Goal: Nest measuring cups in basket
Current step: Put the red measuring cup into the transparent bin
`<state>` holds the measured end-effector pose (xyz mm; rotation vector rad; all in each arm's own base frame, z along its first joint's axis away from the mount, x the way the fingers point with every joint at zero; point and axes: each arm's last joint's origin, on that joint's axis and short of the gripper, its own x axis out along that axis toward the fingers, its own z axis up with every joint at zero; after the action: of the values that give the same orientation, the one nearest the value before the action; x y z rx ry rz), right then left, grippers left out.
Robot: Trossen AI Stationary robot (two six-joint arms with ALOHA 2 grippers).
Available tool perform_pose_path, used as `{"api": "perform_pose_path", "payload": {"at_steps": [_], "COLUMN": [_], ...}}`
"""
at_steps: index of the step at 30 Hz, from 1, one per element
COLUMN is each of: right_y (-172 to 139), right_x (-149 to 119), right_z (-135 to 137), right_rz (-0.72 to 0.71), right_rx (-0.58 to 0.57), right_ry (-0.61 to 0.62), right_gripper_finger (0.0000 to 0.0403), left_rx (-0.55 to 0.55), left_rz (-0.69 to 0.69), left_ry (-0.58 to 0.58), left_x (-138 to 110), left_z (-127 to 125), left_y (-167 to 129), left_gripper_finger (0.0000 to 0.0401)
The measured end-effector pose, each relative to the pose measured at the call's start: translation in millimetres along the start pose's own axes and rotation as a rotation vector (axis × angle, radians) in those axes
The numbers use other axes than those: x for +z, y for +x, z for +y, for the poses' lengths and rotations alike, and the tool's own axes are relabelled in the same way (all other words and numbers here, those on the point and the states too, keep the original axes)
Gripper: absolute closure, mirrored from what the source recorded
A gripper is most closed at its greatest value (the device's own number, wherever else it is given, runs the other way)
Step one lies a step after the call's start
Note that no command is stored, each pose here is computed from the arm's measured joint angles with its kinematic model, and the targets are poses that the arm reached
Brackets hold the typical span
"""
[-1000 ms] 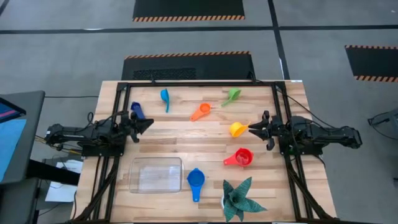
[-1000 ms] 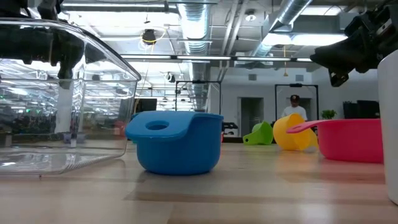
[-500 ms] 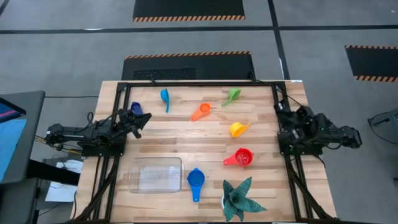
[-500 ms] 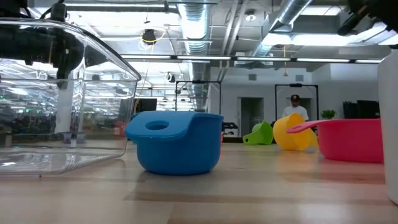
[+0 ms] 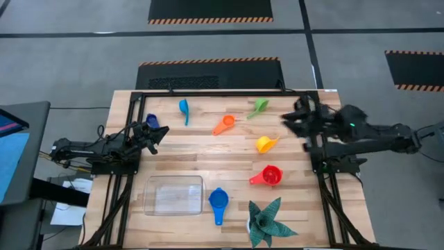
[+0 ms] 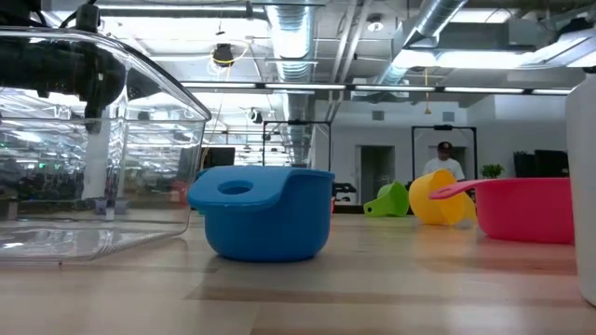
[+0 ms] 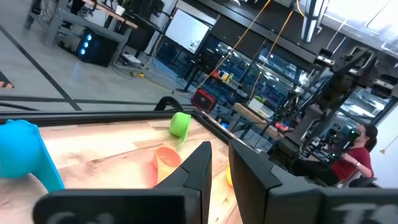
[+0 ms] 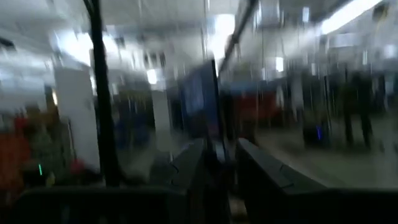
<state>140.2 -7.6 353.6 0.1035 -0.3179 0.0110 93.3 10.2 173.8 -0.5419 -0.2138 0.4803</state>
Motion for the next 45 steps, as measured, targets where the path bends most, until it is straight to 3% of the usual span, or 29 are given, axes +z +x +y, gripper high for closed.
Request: {"api": "perform_pose_path", "payload": {"at_steps": [4, 8, 16, 23, 29, 39, 45], "right_y": [18, 25, 16, 26, 38, 52, 54], "right_x": [2, -11, -53, -81, -109, -163, -183], "right_z": [-3, -7, 1, 22, 34, 37, 35], "right_rz": [0.378, 0.711, 1.210, 1.404, 1.522, 1.709, 1.773], "right_rx": [-0.072, -0.179, -0.331, -0.208, -0.180, -0.292, -0.358], "right_ry": [0.049, 0.205, 0.368, 0.250, 0.200, 0.061, 0.038], "right_gripper_finger": [0.0285, 0.0285, 0.0285, 0.0285, 0.0285, 0.0285, 0.0285], "left_rx": [0.000, 0.000, 0.000, 0.000, 0.000, 0.000, 0.000], "left_rz": [0.000, 0.000, 0.000, 0.000, 0.000, 0.000, 0.000], "left_ry": [0.000, 0.000, 0.001, 0.001, 0.005, 0.053, 0.052], "left_x": [0, 0, 0, 0, 0, 0, 0], "left_z": [0, 0, 0, 0, 0, 0, 0], "left_y": [0, 0, 0, 0, 0, 0, 0], "left_gripper_finger": [0.0355, 0.0355, 0.0355, 0.0355, 0.0355, 0.0355, 0.0355]}}
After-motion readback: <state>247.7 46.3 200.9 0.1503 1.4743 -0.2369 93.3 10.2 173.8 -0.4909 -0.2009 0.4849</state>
